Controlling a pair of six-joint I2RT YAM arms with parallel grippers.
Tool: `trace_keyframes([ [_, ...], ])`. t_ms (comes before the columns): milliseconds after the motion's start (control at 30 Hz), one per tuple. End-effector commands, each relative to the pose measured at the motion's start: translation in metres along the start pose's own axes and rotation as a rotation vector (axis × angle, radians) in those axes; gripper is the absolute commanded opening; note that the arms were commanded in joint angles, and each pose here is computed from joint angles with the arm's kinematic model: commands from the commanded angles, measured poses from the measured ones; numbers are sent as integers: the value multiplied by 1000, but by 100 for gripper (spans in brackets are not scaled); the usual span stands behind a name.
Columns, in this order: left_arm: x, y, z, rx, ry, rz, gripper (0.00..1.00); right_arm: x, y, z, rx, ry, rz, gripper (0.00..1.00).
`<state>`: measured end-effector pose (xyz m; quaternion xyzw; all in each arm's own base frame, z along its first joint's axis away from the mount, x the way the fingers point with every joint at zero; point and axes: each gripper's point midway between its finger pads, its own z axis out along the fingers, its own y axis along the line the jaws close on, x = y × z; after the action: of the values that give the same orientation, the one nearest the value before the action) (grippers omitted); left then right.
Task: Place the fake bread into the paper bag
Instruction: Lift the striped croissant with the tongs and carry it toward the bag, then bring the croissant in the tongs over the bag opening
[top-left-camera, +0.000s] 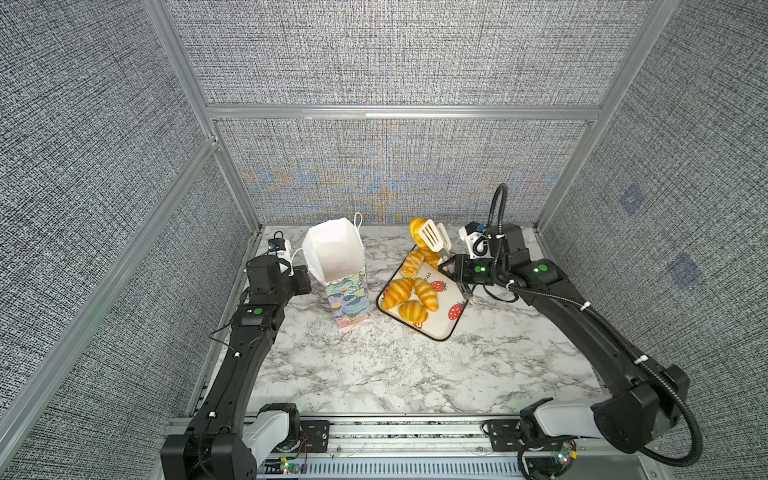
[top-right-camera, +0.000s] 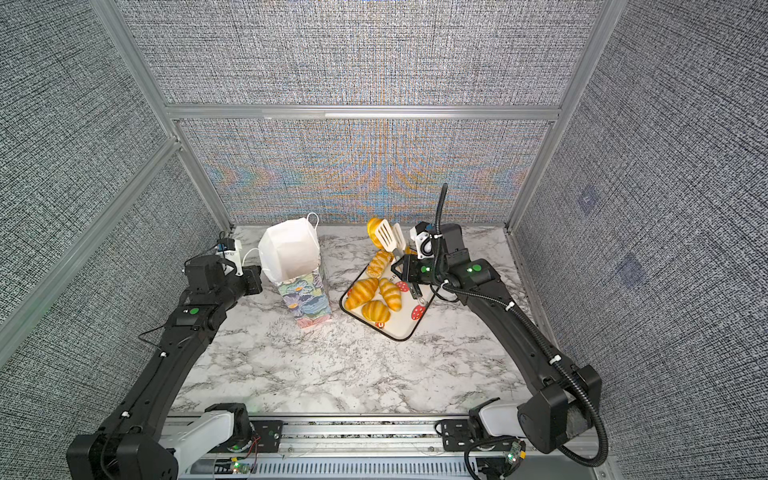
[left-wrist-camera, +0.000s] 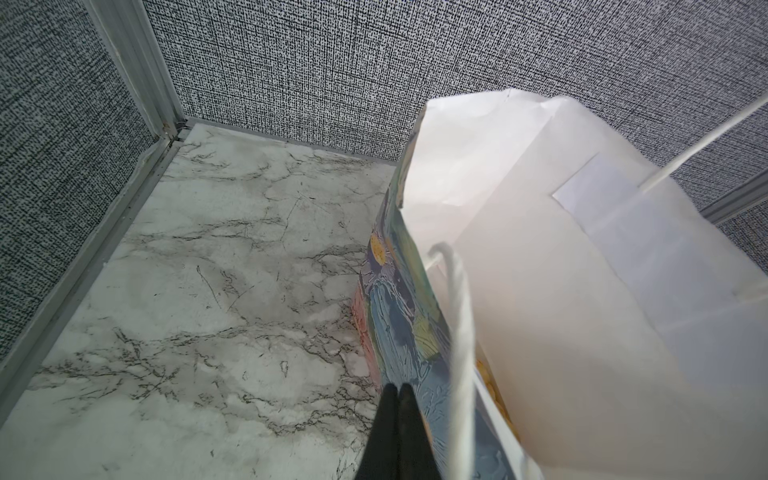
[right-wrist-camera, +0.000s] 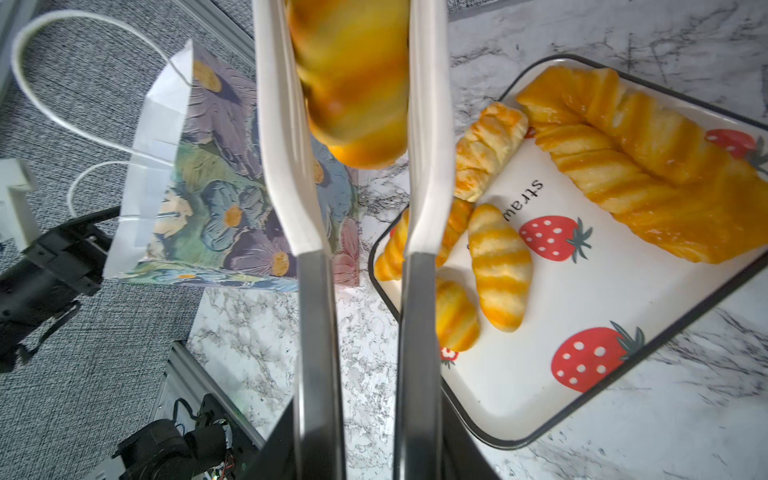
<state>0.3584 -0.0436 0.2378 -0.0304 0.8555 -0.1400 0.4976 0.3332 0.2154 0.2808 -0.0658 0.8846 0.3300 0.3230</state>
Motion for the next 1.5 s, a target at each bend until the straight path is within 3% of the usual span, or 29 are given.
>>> trace_keyframes([
  [0, -2, -1, 0, 7, -10, 1, 0, -16, 24, -6, -87, -69, -38, 36],
  [633, -2, -2, -1, 10, -14, 1, 0, -17, 116, -18, -266, -112, -223, 36],
  [1467, -2, -2, -2, 10, -15, 2, 0, 27, 173, 40, -327, 66, -347, 36],
])
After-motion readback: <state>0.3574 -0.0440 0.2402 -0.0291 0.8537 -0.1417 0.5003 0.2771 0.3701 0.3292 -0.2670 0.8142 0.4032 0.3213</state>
